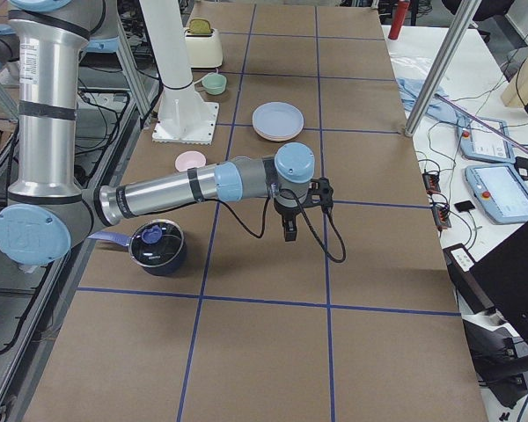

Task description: Stack three plates with pink and blue

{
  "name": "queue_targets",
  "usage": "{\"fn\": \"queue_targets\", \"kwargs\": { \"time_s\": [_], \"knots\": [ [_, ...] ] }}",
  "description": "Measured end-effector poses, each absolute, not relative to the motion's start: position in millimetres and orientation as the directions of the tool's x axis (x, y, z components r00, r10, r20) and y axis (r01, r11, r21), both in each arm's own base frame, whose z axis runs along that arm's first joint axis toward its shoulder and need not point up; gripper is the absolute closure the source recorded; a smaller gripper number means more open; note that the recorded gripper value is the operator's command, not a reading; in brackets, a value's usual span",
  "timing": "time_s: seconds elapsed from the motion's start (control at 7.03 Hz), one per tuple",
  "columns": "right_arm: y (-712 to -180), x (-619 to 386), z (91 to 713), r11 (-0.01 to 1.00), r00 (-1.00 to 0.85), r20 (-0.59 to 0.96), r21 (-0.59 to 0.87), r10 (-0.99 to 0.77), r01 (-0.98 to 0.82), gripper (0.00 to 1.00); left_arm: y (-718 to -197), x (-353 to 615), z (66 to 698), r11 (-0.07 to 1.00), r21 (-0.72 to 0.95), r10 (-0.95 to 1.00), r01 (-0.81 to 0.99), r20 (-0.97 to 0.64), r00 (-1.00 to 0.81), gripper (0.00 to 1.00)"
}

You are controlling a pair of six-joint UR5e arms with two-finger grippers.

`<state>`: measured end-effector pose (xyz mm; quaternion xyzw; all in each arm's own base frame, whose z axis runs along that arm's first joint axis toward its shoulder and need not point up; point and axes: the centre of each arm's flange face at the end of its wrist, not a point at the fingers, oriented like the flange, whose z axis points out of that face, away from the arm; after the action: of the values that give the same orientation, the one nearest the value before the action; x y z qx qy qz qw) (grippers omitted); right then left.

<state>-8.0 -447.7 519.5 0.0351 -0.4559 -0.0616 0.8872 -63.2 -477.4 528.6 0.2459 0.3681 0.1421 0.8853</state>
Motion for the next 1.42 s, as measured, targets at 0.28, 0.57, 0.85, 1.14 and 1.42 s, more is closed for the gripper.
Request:
{"fn": "queue_targets", "kwargs": {
  "time_s": [0.28,0.57,0.85,1.14,1.42],
  "knots": [
    [-447.7,-8.9,519.5,0.99,0.576,0.805,0.118,-0.142,0.079,0.0,-477.6,-62.3,529.4,0.839,0.539,0.433,-0.072,-0.583,0.688,0.0],
    [-447.7,-9.7,519.5,0.99,0.576,0.805,0.118,-0.143,0.081,0.0,-478.0,-59.9,530.1,0.84,0.538,0.436,-0.077,-0.583,0.686,0.0],
    [-447.6,-10.5,520.1,0.99,0.576,0.805,0.118,-0.144,0.083,0.0,-478.5,-56.6,530.7,0.84,0.537,0.44,-0.082,-0.584,0.683,0.0],
    [-447.3,-12.2,520.7,0.99,0.576,0.805,0.116,-0.144,0.086,0.0,-478.8,-54.5,531.0,0.84,0.536,0.443,-0.086,-0.584,0.681,0.0],
    [-447.3,-13.8,521.3,0.989,0.575,0.805,0.114,-0.145,0.089,0.0,-478.9,-53.2,530.7,0.839,0.537,0.445,-0.088,-0.584,0.679,0.0]
  ]
}}
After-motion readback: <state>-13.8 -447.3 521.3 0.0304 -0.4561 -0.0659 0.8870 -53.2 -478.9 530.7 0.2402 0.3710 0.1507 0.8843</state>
